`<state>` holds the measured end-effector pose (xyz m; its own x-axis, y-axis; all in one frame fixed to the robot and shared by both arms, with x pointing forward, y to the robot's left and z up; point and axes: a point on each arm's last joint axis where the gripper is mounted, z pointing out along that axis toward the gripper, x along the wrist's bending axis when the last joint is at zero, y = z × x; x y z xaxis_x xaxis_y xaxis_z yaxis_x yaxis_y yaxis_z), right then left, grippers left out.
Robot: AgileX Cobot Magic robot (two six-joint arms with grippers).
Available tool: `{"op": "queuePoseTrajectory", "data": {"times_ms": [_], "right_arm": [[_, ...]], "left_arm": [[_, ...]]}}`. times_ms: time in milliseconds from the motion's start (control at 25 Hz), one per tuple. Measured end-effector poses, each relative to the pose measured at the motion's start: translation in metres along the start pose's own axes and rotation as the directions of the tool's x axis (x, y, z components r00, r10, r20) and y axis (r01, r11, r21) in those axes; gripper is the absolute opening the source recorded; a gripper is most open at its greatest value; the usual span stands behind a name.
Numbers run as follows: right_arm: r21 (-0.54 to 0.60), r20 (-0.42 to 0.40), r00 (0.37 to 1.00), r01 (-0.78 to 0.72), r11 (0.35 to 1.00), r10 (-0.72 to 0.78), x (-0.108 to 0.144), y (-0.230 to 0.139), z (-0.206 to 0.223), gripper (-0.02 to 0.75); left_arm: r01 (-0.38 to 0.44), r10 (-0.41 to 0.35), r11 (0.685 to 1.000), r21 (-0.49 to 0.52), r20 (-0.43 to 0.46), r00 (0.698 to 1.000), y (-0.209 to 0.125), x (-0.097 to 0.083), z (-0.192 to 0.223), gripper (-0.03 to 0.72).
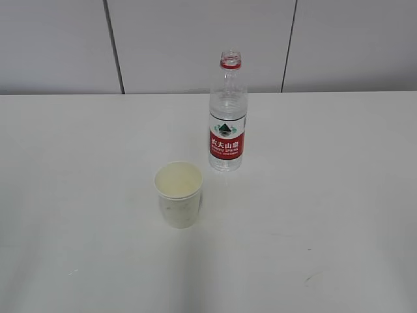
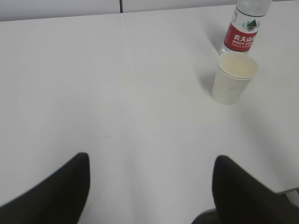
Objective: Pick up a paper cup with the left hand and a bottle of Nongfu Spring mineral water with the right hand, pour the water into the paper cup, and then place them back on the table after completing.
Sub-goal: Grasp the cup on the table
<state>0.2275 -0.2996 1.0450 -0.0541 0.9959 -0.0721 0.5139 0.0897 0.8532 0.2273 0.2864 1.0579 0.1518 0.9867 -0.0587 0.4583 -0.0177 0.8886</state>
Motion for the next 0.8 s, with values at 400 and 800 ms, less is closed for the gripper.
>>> {"op": "queuePoseTrajectory", "data": {"times_ms": [400, 800], "right_arm": [[0.000, 0.000, 1.000, 0.000, 1.000, 0.000, 0.000, 0.000, 0.000, 0.587], [-0.163, 0.010, 0.999, 0.035, 0.986, -0.033, -0.001, 0.022, 0.001, 0.587]], "left_arm": [[0.009, -0.009, 1.000, -0.005, 0.018, 1.000, 0.000, -0.002, 0.000, 0.500], [0.006, -0.010, 0.959, -0.284, -0.013, 1.000, 0.027, 0.001, -0.006, 0.500]]}}
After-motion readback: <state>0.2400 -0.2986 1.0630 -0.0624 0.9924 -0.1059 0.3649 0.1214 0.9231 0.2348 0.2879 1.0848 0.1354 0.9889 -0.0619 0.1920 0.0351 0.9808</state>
